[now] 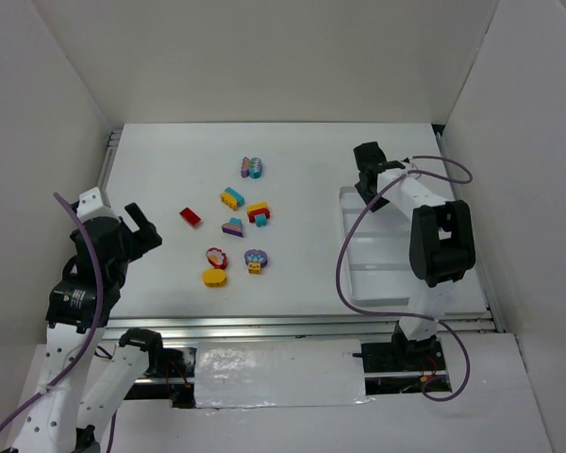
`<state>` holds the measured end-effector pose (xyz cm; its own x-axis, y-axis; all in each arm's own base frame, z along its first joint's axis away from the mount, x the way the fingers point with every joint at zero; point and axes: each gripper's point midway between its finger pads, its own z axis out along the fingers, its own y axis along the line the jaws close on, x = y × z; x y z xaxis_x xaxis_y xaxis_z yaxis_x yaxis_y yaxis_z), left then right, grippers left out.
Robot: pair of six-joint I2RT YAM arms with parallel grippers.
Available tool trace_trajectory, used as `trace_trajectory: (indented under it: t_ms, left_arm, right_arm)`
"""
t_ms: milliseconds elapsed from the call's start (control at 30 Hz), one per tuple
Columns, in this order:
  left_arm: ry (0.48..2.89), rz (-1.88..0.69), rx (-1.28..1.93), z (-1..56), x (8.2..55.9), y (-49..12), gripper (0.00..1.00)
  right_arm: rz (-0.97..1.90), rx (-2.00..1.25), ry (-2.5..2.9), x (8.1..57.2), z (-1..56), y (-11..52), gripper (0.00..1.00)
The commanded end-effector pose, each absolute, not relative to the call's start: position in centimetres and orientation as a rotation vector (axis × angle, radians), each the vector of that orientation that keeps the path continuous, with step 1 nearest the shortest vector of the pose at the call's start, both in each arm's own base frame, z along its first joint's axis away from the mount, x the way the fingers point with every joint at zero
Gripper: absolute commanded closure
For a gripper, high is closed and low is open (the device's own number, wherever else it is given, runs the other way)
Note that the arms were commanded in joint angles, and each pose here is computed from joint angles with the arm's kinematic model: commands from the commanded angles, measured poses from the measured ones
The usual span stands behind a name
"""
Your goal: Sort the legos into containers by color
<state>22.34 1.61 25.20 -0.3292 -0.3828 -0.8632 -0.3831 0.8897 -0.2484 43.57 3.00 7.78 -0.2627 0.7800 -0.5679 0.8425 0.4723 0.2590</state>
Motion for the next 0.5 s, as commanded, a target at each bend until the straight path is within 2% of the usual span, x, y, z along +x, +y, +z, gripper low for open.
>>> trace_trajectory:
  t_ms: [0, 167, 200, 267, 367, 400, 433, 467]
  left_arm:
    - [1.923, -0.019, -0.516, 26.0, 23.0, 1.2, 0.0]
    - [1.926, -0.027, -0.506, 26.0, 23.1, 1.0, 0.01]
    - [1.925, -0.028, -0.506, 26.0, 23.1, 1.0, 0.01]
    - [1.924, -0.027, -0.508, 26.0, 23.1, 1.0, 0.01]
    - [1.928, -0.016, -0.53, 25.7, 23.1, 1.2, 0.0]
    - [1.927, -0.01, -0.539, 25.8, 23.1, 1.4, 0.01]
    - [1.932, 0.012, -0.555, 25.6, 23.1, 1.7, 0.0]
    - [1.936, 0.02, -0.564, 25.5, 23.2, 1.8, 0.0]
  right_arm:
    - [-0.072, 1.296, 2.043, 45.1, 9.2, 3.2, 0.4]
    - [-0.063, 1.224, 2.057, 46.0, 10.6, 3.6, 0.25]
    - [-0.072, 1.229, 2.047, 46.0, 10.8, 3.3, 0.17]
    - [-0.066, 1.185, 2.061, 46.0, 11.7, 3.8, 0.17]
    - [0.082, 0.871, 2.116, 46.6, 14.4, 9.4, 0.16]
    - [0.129, 0.761, 2.127, 46.6, 15.4, 11.5, 0.05]
    - [0.231, 0.498, 2.166, 46.3, 16.7, 16.6, 0.0]
    - [0.265, 0.399, 2.18, 45.9, 17.3, 18.8, 0.0]
